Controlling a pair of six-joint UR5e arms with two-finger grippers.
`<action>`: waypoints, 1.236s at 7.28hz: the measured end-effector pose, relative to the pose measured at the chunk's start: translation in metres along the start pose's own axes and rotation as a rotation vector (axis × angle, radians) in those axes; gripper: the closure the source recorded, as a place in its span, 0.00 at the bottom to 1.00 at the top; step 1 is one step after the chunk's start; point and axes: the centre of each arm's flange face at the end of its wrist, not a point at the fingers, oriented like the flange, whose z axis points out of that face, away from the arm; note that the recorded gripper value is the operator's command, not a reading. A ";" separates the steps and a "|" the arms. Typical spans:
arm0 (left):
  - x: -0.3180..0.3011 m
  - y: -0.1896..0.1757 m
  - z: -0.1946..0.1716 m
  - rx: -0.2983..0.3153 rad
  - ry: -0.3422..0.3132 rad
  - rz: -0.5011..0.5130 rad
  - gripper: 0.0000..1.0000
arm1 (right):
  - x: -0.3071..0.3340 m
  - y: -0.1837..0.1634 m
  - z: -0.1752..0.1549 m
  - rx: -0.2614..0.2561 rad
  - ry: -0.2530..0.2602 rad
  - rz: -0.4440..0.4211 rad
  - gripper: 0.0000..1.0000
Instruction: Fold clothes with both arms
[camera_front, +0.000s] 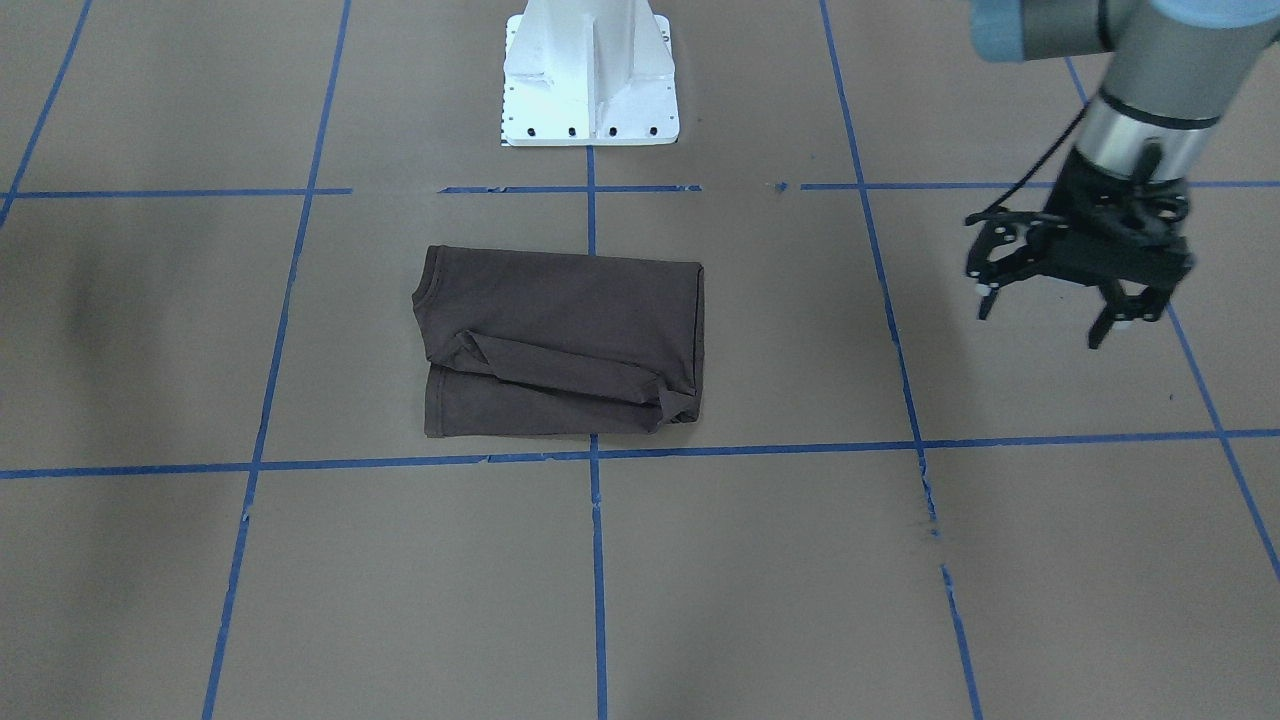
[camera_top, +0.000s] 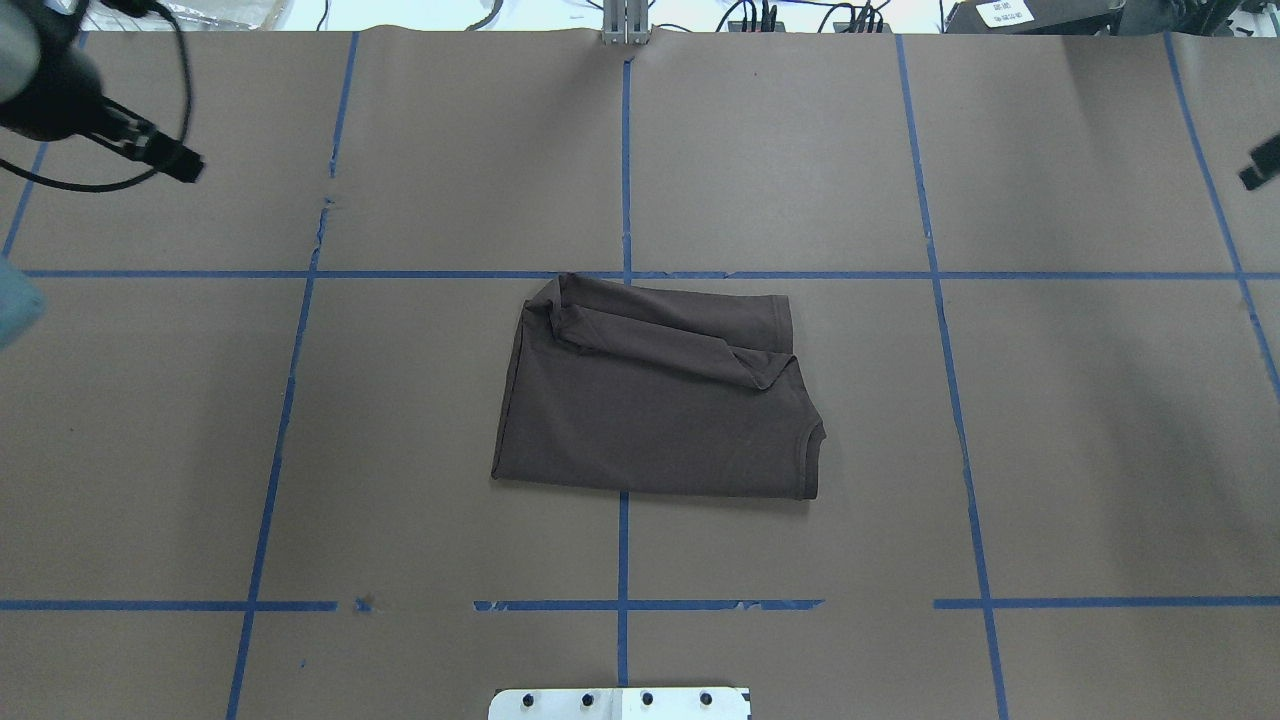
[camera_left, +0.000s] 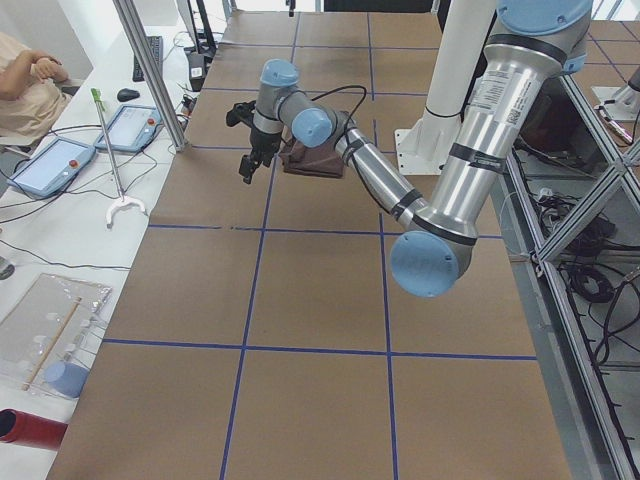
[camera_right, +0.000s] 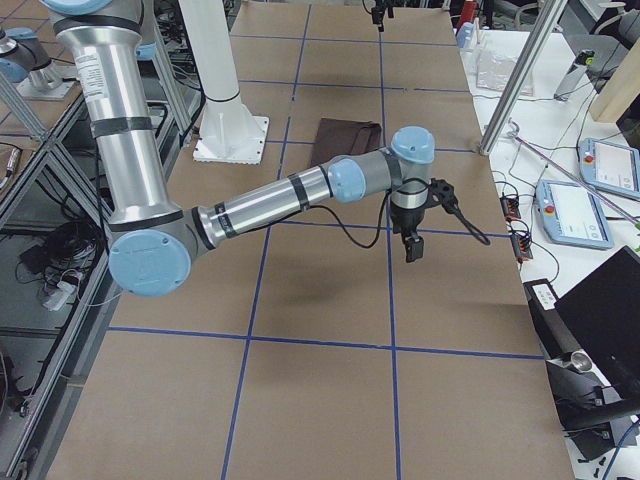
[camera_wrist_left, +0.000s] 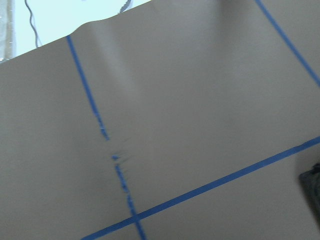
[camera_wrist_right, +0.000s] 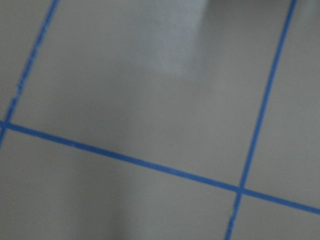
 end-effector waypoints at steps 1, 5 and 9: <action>-0.055 0.038 0.000 -0.047 -0.010 -0.019 0.00 | 0.043 0.062 0.026 -0.063 0.005 0.028 0.00; -0.183 0.189 0.011 -0.196 0.041 -0.296 0.00 | 0.092 0.191 0.053 -0.104 -0.046 0.114 0.00; -0.242 0.324 0.029 -0.251 0.138 -0.392 0.00 | 0.092 0.197 0.055 -0.106 -0.060 0.124 0.00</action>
